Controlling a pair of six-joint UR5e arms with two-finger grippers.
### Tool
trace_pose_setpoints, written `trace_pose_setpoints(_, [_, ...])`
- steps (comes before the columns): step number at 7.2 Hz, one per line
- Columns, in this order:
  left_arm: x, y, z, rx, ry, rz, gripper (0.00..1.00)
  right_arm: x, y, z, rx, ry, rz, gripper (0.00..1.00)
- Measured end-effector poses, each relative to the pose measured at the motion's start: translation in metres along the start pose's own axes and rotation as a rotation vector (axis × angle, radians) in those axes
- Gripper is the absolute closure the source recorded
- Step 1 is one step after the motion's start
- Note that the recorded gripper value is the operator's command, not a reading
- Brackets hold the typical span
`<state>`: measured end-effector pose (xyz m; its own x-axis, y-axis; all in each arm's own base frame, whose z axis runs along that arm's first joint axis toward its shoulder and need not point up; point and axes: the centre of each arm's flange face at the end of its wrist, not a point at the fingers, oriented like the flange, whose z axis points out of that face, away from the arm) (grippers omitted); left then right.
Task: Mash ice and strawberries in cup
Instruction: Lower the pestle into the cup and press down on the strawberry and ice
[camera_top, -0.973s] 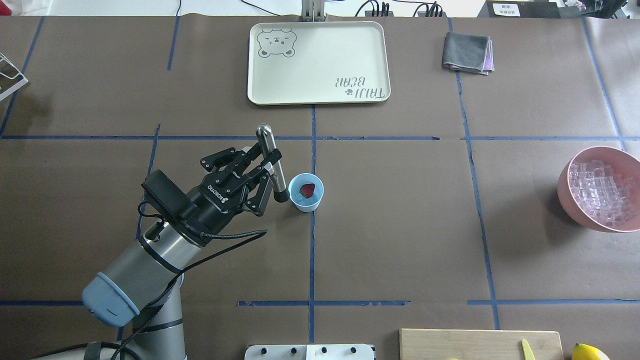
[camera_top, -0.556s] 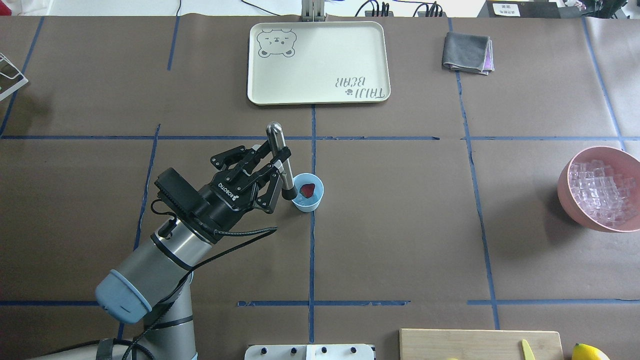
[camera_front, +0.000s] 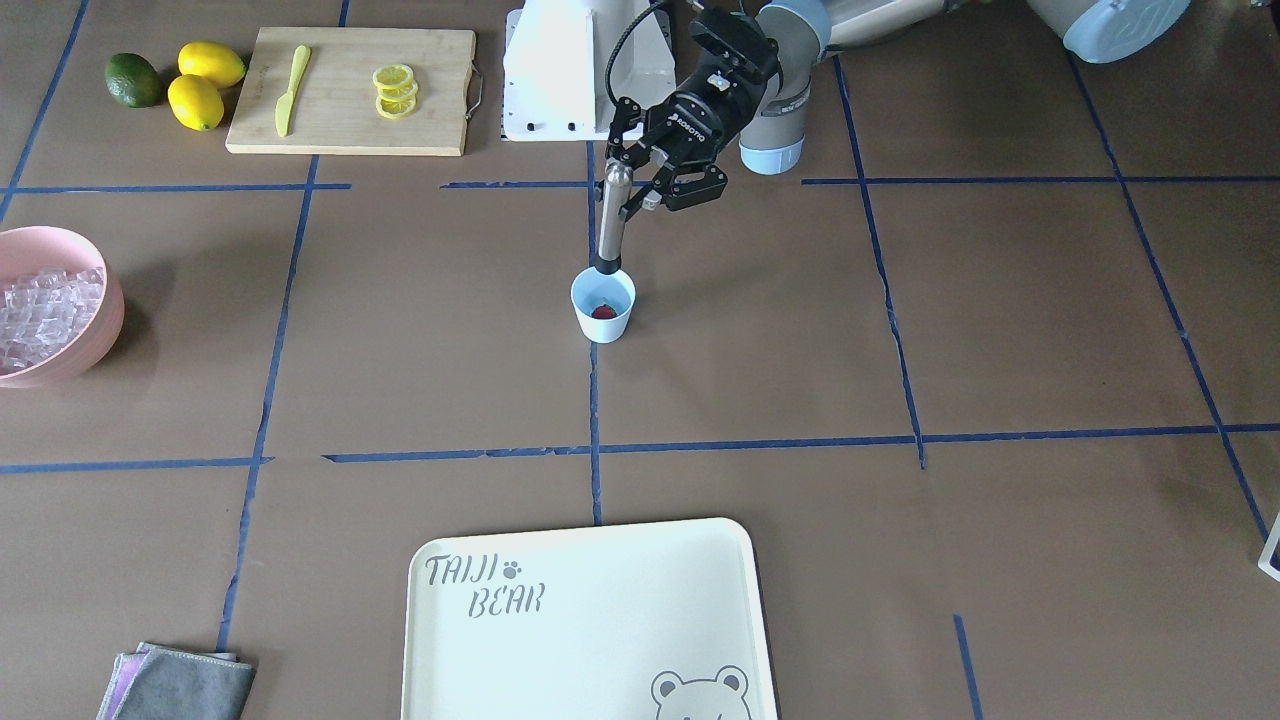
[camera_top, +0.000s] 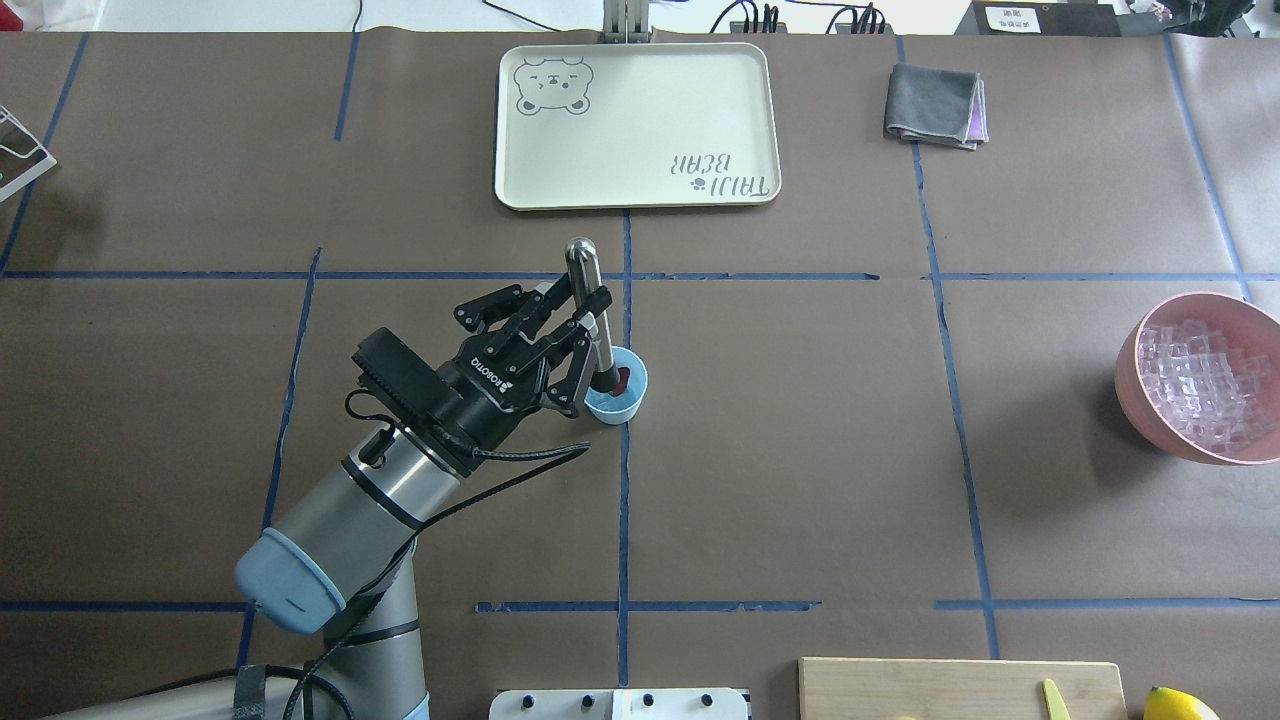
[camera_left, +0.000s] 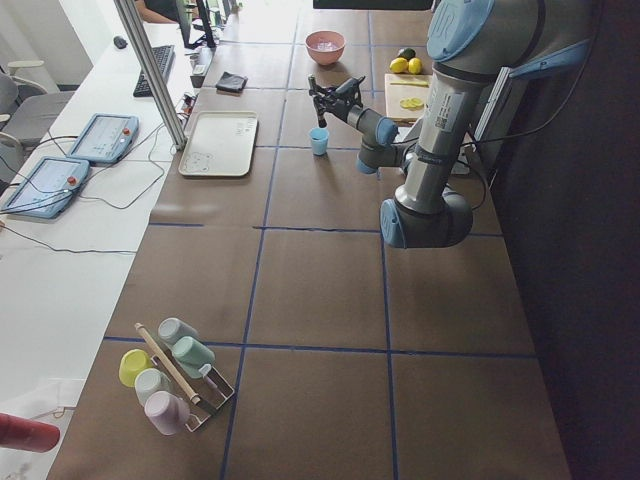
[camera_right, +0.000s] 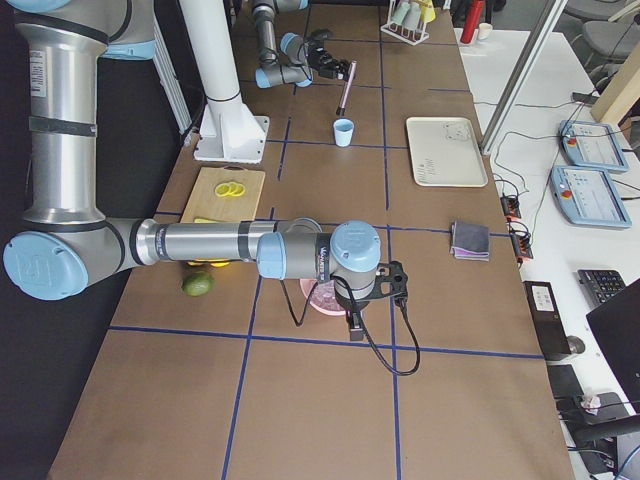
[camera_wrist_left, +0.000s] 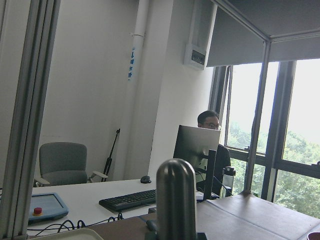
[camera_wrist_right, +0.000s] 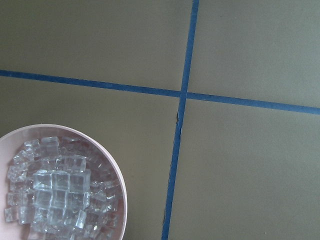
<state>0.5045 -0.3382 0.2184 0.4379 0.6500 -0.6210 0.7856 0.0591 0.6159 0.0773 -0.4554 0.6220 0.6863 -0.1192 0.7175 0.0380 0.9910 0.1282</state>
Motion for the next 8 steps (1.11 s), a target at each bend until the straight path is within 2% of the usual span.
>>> trace_pose_setpoints(8, [0.003,0.035,0.023,-0.042,-0.023,0.027,1.00,0.000,0.000,0.000,0.000,0.001,0.000,0.00])
